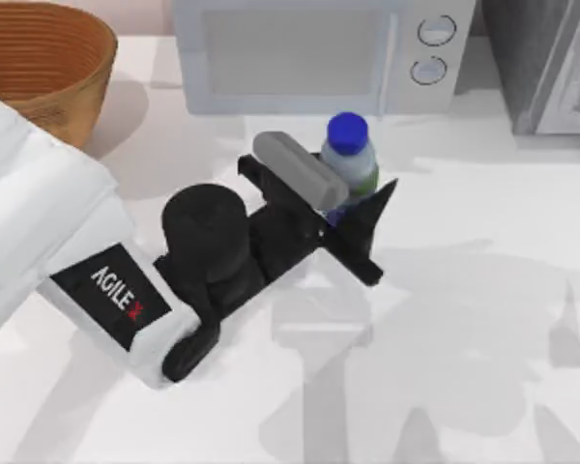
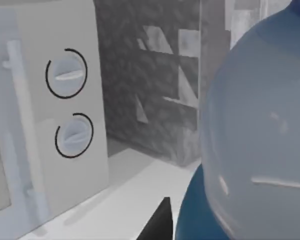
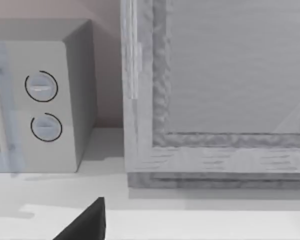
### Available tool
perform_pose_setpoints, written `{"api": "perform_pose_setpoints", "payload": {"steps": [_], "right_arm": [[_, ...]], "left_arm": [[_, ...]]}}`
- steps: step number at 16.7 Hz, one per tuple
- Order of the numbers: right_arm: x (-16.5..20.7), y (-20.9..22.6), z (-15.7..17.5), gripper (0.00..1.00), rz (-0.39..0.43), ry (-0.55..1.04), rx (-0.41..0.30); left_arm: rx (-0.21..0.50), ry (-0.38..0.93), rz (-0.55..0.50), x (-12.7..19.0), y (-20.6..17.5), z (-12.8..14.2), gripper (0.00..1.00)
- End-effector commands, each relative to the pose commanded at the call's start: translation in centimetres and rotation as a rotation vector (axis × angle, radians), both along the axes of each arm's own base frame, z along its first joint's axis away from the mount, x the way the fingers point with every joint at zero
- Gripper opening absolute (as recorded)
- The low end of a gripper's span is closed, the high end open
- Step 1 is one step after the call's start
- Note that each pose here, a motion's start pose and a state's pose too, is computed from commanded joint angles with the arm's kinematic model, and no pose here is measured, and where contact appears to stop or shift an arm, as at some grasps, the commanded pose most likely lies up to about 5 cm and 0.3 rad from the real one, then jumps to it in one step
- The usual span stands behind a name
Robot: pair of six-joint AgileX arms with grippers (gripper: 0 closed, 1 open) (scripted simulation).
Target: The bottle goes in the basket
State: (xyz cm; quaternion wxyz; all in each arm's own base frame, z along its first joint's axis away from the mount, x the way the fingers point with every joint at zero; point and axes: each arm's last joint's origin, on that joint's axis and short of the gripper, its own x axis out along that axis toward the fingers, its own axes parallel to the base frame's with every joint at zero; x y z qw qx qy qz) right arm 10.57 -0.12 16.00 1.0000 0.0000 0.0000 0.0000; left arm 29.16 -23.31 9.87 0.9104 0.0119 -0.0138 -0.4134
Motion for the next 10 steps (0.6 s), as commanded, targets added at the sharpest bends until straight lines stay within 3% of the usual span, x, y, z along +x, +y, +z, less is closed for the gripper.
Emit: {"api": "perform_pose_setpoints", "payload": {"steps": [5,10], "right_arm": [[0.0,0.0,0.0,1.0,0.0,0.0,0.0],[0.0,0.0,0.0,1.0,0.0,0.0,0.0]], "left_arm": [[-0.027,-0.166,-0.118,9.1,4.7,8.3,0.0],[0.015,-0.259,-0.221,13.0,9.7,14.1,0.0]]}}
